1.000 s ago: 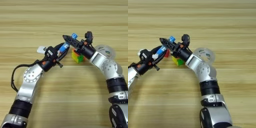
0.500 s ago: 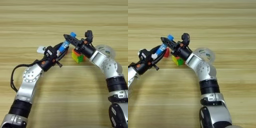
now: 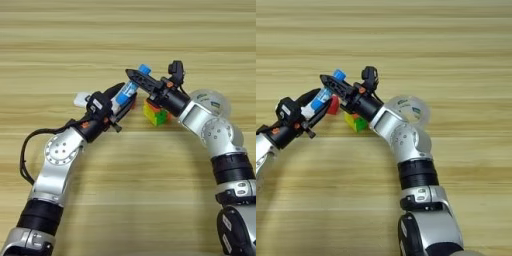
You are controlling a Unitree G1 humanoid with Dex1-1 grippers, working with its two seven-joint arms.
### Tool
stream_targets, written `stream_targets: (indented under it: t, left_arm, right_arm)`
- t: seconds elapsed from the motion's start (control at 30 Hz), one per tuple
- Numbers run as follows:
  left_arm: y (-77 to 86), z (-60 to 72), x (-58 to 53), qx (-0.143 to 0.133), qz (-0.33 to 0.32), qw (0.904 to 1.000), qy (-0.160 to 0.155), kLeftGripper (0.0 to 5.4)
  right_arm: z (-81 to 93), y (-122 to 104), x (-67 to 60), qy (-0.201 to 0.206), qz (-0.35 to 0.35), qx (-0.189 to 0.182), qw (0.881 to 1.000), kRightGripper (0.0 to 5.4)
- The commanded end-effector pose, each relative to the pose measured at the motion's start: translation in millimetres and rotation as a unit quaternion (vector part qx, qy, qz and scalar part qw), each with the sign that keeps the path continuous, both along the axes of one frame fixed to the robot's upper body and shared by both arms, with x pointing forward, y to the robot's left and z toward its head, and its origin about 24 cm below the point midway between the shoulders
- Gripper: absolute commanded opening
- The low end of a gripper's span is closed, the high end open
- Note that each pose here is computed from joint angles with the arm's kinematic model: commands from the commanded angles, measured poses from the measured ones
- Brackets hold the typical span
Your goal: Move the objects on the table
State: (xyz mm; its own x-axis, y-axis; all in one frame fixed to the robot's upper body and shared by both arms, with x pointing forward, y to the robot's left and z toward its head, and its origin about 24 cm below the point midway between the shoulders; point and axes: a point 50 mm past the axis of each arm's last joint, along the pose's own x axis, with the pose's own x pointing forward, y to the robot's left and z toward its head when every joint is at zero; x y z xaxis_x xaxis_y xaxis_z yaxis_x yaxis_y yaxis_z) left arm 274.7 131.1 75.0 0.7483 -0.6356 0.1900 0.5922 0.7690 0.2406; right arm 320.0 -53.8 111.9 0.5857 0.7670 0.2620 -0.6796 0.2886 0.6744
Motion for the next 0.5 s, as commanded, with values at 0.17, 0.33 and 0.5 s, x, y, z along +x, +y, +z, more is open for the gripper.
stream_targets:
  t: [0.17, 0.33, 0.5]
  left_arm:
    - [3.9, 3.5, 3.8, 0.004, 0.012, 0.9999, -0.005, 2.96]
    - [4.7, 4.7, 4.2, 0.004, 0.015, 0.9998, -0.008, 3.69]
    - [7.4, 7.4, 5.8, -0.007, 0.027, 0.9996, -0.008, 4.23]
  right_arm:
    - [13.8, -9.4, 7.0, -0.031, -0.049, -0.011, 0.998, 1.40]
    - [26.9, -31.6, 15.1, -0.058, -0.107, -0.024, 0.992, 1.40]
    - [40.1, -61.6, 13.6, -0.088, -0.161, -0.053, 0.982, 1.40]
